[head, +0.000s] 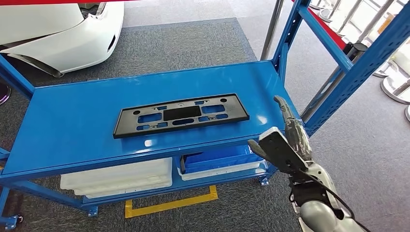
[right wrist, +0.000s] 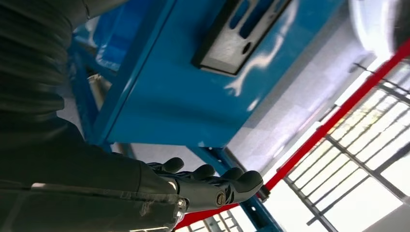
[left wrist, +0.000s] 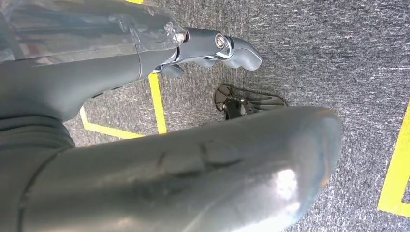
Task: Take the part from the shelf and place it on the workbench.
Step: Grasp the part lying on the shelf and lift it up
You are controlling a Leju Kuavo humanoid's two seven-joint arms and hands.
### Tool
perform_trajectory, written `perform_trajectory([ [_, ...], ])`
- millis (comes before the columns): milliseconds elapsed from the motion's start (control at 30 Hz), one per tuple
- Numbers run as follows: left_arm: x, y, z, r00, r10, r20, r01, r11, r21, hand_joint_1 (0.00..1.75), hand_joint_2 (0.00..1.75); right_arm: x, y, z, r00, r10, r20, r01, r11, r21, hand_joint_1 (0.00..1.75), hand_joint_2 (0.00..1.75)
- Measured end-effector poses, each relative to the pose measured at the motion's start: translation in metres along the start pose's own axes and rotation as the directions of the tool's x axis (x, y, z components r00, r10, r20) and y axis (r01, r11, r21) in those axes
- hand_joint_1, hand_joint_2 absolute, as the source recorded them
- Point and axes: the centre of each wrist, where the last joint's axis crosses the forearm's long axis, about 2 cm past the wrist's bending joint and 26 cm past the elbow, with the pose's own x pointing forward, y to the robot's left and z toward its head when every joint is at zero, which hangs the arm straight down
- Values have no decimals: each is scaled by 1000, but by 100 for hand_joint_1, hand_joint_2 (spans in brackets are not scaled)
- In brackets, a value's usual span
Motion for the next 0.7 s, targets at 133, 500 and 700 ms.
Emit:
perform_trajectory([
  [133, 0, -2, 0, 1000, -8, 0, 8, 1000, -6, 0, 0, -23, 3, -19, 977, 179, -115, -179, 984, 12, 0, 175],
  [500, -1, -6, 0, 1000, -28, 3, 28, 999, -16, 0, 0, -62, 3, -56, 847, 506, -164, -510, 860, 21, 0, 175],
  [700, 2, -8, -1, 999, -36, 8, 36, 999, -20, 0, 0, -59, 7, -69, 812, 579, -79, -581, 814, -10, 0, 175],
])
